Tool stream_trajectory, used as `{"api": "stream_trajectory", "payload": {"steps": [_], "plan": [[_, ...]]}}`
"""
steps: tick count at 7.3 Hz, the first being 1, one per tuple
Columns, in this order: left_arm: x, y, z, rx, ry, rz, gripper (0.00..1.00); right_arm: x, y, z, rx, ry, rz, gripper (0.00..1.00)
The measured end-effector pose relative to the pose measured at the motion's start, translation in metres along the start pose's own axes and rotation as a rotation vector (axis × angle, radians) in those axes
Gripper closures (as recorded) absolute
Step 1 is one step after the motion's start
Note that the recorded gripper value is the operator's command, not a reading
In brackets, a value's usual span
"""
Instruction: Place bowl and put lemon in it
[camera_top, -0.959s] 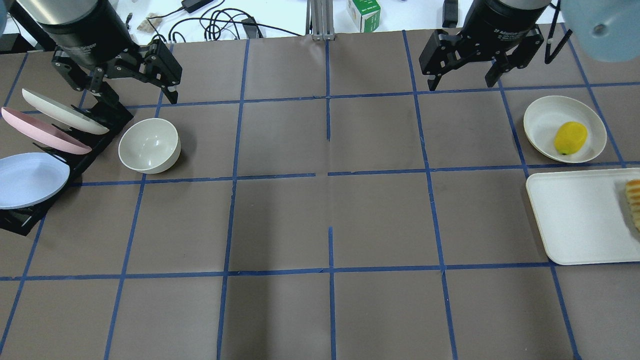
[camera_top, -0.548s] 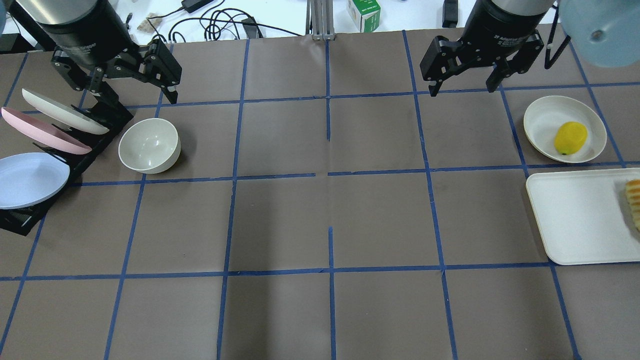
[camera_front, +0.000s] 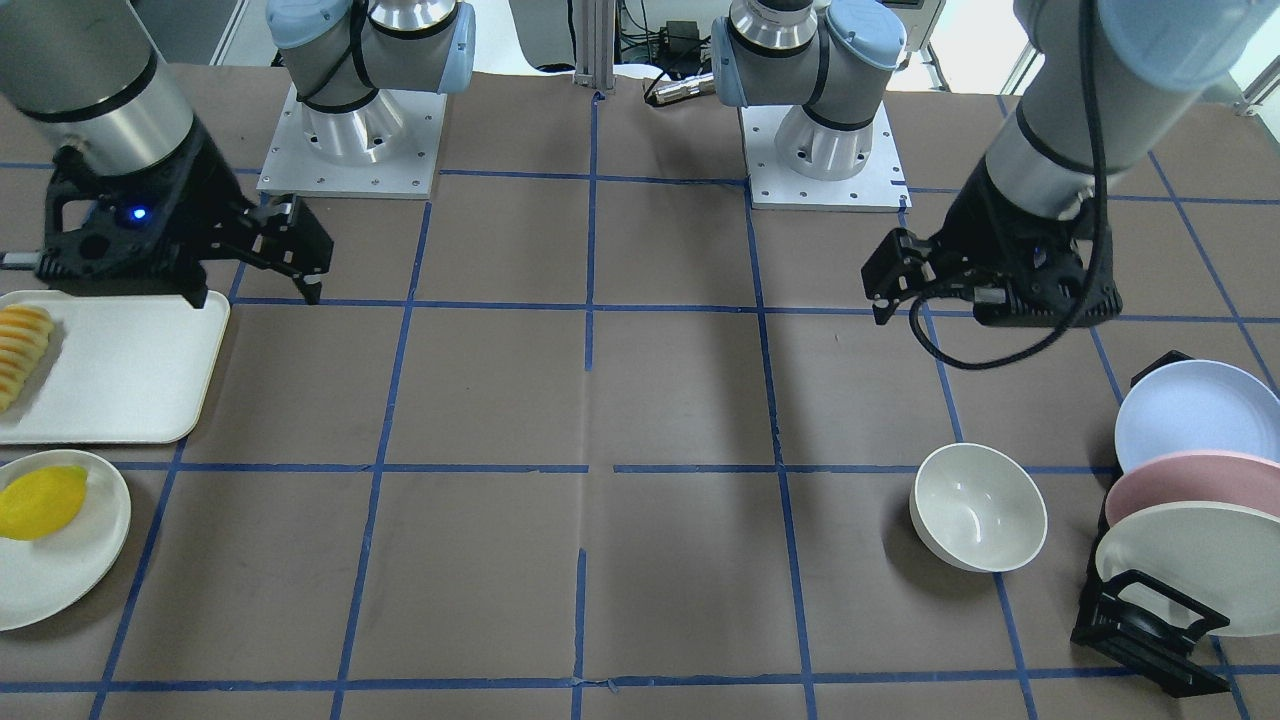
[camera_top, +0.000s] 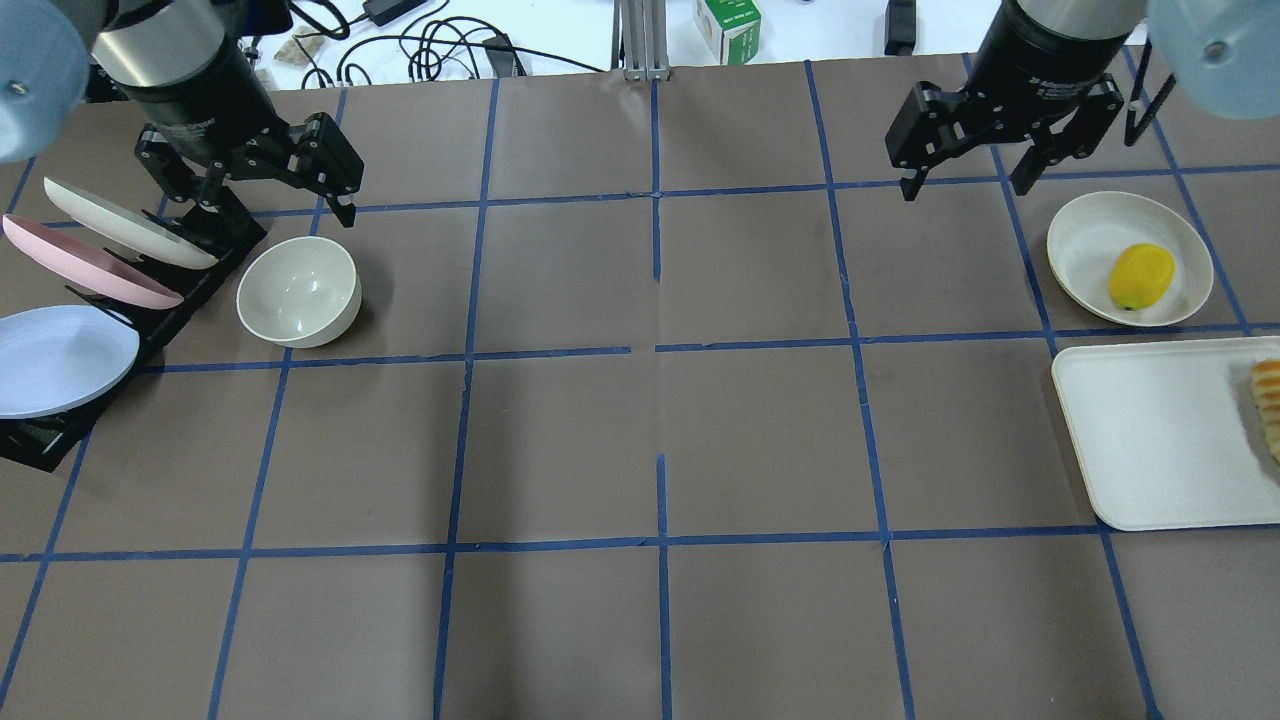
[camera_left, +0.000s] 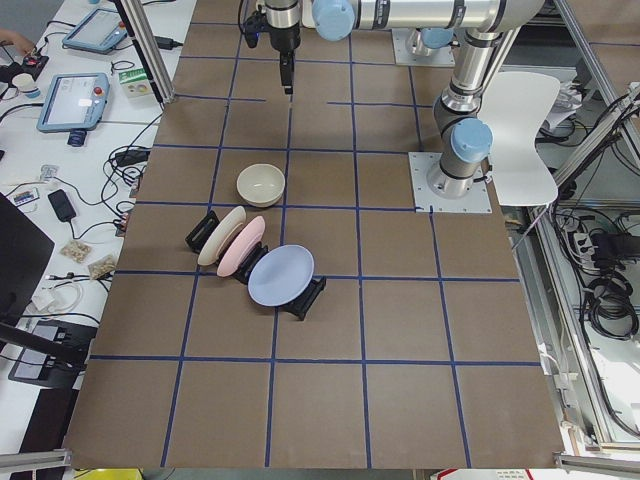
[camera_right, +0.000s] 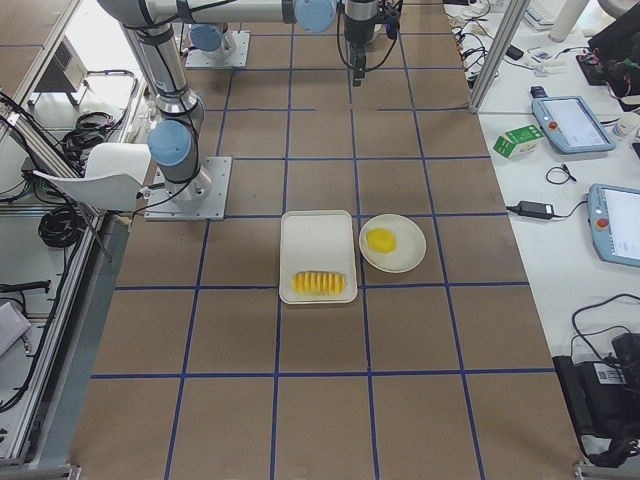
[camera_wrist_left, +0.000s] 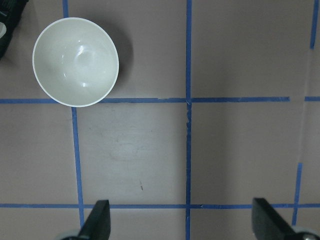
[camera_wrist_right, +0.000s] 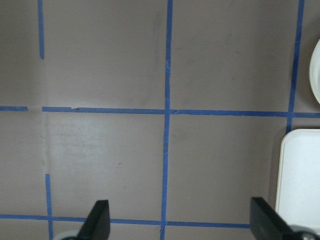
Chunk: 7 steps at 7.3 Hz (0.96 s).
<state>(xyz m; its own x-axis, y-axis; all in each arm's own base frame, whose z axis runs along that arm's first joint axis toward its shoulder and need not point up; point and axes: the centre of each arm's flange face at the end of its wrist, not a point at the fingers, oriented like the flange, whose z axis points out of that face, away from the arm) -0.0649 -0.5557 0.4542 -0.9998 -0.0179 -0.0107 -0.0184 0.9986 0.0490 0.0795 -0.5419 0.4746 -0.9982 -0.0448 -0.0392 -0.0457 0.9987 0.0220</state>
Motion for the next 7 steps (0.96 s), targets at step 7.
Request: {"api": "stream_trajectory", "payload": {"steps": [7], "plan": [[-0.154, -0.088, 0.157, 0.036, -0.001, 0.097, 0.00, 0.299, -0.053, 0.174, -0.151, -0.053, 0.320, 0.00]]}}
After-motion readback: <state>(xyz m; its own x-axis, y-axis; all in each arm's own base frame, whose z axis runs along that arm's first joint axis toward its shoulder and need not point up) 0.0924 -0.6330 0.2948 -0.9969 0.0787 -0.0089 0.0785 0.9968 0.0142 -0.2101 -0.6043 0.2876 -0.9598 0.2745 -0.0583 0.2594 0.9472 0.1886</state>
